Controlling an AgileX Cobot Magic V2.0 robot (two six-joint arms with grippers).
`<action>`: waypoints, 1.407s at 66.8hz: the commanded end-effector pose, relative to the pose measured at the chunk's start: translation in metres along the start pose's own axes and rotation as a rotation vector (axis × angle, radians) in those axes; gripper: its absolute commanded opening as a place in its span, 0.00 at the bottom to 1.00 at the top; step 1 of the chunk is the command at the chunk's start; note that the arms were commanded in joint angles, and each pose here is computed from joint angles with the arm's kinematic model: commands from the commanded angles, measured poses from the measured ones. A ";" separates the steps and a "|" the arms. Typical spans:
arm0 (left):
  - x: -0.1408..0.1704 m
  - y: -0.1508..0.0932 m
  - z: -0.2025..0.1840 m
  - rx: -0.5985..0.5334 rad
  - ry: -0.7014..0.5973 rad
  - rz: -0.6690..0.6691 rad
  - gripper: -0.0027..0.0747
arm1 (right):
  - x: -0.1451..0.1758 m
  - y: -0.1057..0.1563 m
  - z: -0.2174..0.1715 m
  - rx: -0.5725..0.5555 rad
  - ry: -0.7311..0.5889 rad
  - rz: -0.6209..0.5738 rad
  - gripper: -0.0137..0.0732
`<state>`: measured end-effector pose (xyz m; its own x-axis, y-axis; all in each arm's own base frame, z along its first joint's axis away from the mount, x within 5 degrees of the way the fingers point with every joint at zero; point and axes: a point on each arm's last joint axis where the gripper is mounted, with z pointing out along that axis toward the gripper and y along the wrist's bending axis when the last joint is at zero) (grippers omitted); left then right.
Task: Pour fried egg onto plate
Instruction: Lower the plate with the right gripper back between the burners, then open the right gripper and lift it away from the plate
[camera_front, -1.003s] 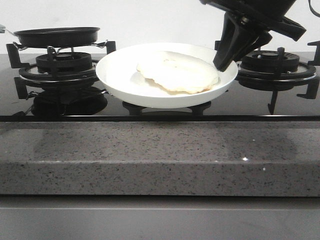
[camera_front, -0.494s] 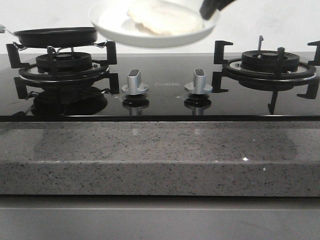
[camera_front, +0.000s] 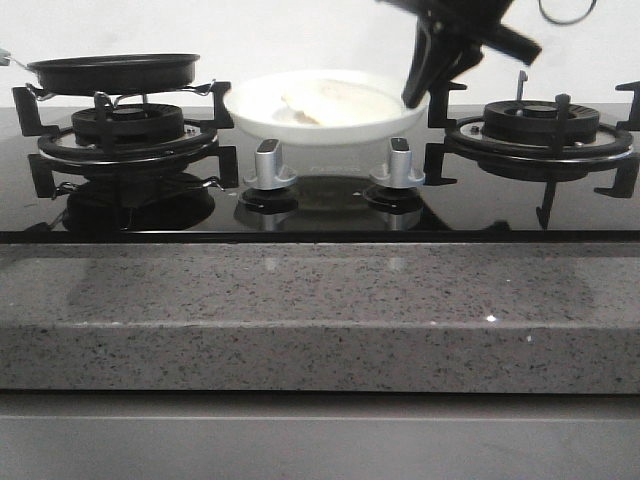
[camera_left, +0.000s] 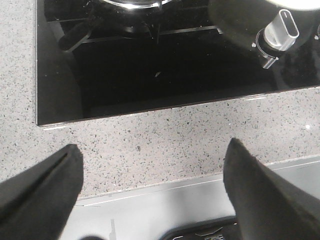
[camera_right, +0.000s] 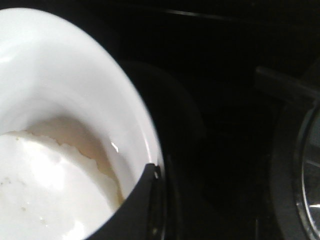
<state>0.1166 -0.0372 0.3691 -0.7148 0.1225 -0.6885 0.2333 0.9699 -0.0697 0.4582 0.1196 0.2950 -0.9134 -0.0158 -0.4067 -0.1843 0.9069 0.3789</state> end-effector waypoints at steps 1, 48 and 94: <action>-0.010 -0.002 -0.007 0.016 -0.090 -0.006 0.77 | -0.011 0.010 -0.034 -0.035 -0.112 -0.009 0.08; -0.010 -0.002 -0.007 0.017 -0.094 -0.006 0.77 | 0.014 0.041 -0.113 0.028 -0.238 -0.122 0.57; -0.011 -0.002 -0.007 0.018 -0.103 -0.006 0.77 | 0.213 0.046 -0.214 0.028 -0.447 -0.238 0.57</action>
<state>0.1171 -0.0374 0.3696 -0.7098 0.1195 -0.6942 0.2330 0.9699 -0.0712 0.1986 0.0744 0.3938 -0.6966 -0.0690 -0.7142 -0.3305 0.9143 0.2341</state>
